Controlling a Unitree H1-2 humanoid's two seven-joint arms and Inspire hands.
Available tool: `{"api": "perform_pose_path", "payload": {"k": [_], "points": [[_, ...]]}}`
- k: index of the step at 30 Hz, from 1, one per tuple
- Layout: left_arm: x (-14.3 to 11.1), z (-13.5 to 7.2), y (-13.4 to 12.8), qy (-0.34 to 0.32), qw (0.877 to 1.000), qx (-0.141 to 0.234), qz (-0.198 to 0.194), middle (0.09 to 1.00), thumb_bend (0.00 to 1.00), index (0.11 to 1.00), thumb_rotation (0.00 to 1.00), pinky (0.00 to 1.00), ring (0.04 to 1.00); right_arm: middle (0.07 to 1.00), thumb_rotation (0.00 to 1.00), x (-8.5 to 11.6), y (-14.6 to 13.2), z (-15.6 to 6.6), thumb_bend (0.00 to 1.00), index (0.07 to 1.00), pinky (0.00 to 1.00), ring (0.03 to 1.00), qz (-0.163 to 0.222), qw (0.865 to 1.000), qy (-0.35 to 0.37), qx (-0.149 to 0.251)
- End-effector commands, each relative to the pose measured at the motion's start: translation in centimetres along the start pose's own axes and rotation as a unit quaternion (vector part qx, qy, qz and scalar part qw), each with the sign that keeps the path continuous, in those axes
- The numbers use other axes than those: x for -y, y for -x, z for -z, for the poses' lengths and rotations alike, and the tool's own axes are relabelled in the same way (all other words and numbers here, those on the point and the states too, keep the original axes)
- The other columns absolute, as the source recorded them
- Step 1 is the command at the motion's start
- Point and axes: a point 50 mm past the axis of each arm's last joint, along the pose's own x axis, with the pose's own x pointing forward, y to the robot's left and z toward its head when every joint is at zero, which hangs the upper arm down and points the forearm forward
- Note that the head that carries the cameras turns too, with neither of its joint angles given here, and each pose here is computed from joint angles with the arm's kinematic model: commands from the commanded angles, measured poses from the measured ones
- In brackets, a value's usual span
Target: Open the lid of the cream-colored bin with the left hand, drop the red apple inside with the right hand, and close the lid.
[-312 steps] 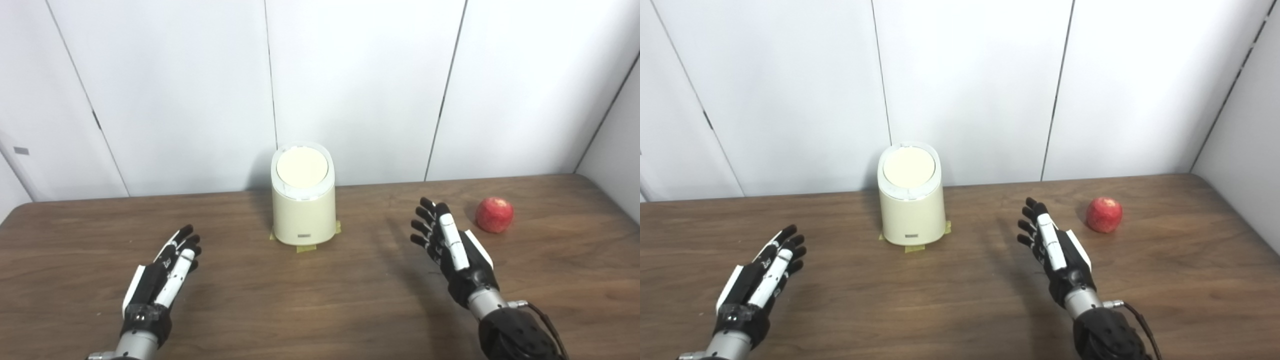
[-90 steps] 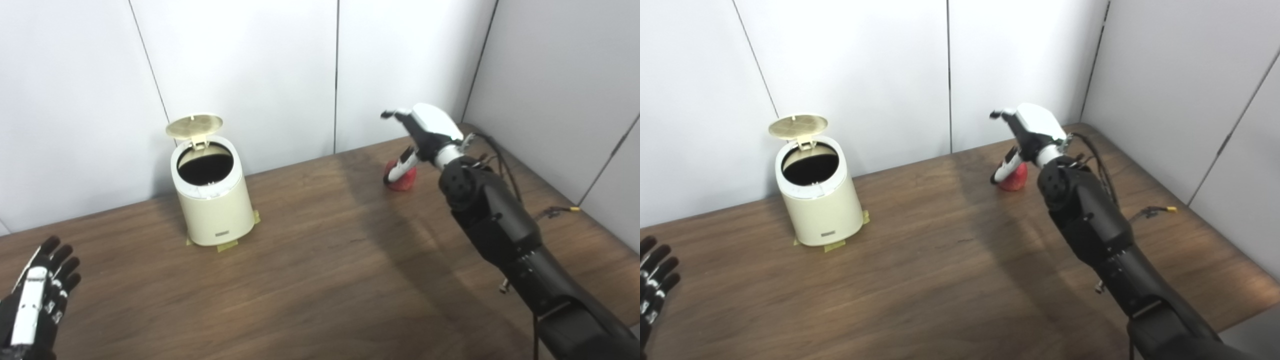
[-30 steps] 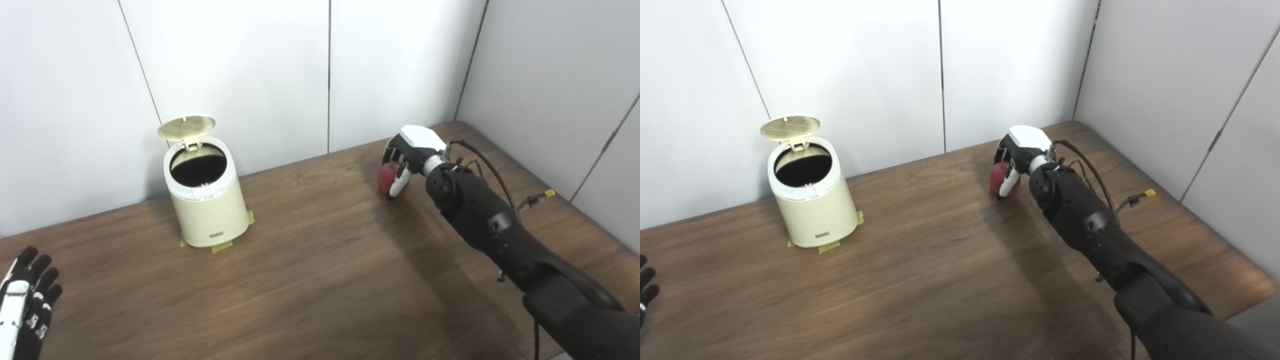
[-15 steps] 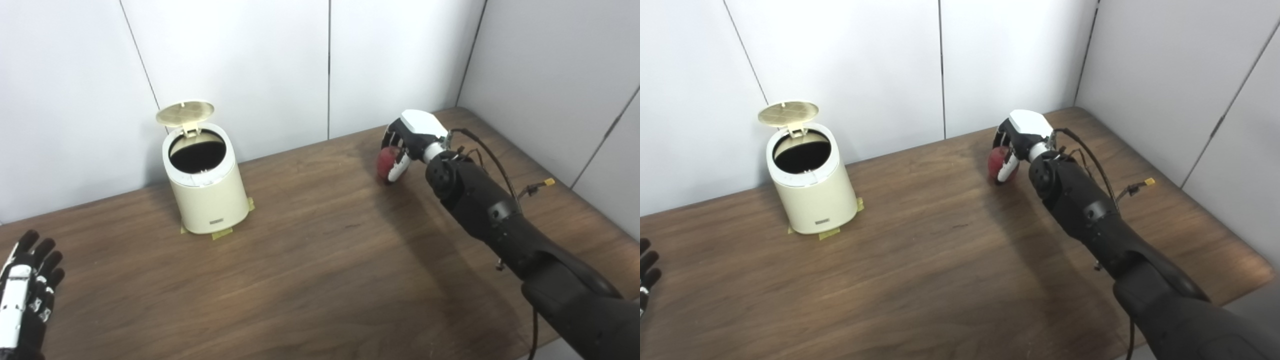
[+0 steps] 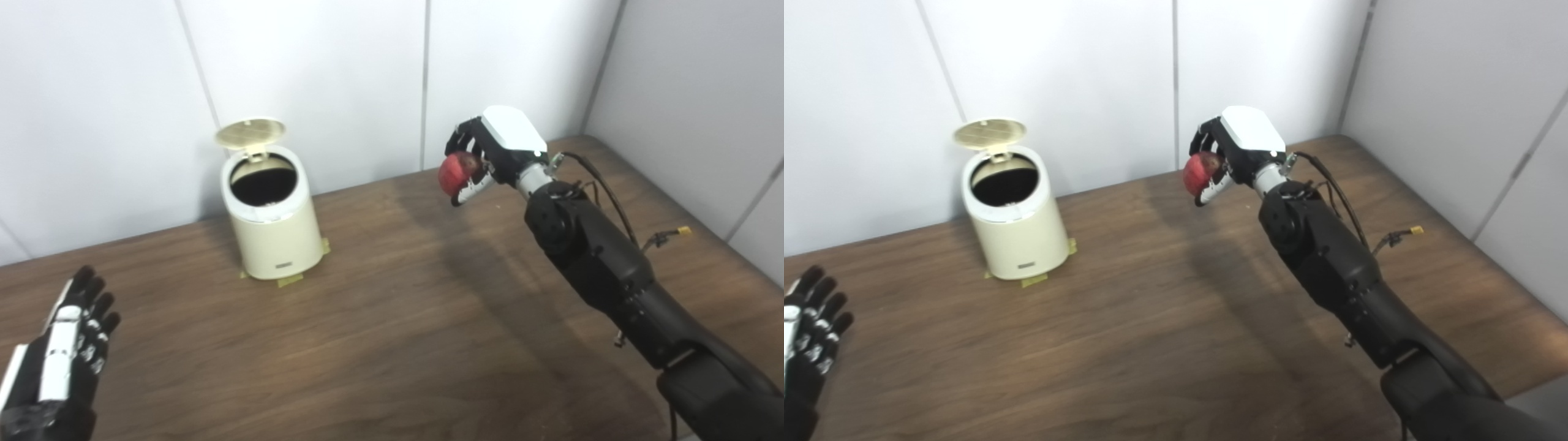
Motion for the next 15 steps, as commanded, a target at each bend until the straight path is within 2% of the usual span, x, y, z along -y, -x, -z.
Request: {"api": "perform_pose_path", "payload": {"k": [1,4,5,7,11,15], "points": [[0.5,-1.7,-0.6,-0.013,0.999,0.036,0.008,1.0,0.19,1.0,0.88,1.0,1.0,0.493,0.0,3.3,-1.4,-3.3,0.5,0.49,0.4,0.419,0.059,0.997,-0.009,0.054],[0.8,-1.4,-0.6,-0.02,0.999,0.034,0.007,0.988,0.22,1.0,0.82,1.0,0.987,0.506,0.0,4.0,-1.3,-6.6,0.5,0.505,0.39,0.405,0.077,0.992,-0.032,0.09],[0.9,-1.3,-0.6,-0.021,0.999,0.034,0.008,0.985,0.24,1.0,0.79,1.0,0.986,0.512,0.0,4.1,-1.3,-7.3,0.5,0.507,0.42,0.409,0.081,0.991,-0.037,0.097],[1.0,-0.9,-0.6,-0.019,0.999,0.028,0.006,0.979,0.26,0.996,0.76,1.0,0.981,0.504,0.0,4.5,-1.4,-9.9,0.5,0.516,0.44,0.408,0.099,0.984,-0.055,0.139],[1.3,-0.1,-0.5,-0.008,1.0,0.02,-0.005,0.955,0.32,0.962,0.66,0.99,0.956,0.499,0.0,4.8,-1.7,-13.5,0.5,0.517,0.36,0.394,0.12,0.971,-0.08,0.19],[1.9,0.4,-0.3,-0.008,1.0,0.016,-0.005,0.938,0.36,0.95,0.64,0.97,0.938,0.504,0.0,4.9,-2.3,-16.2,0.5,0.514,0.34,0.398,0.124,0.961,-0.101,0.223]]}}
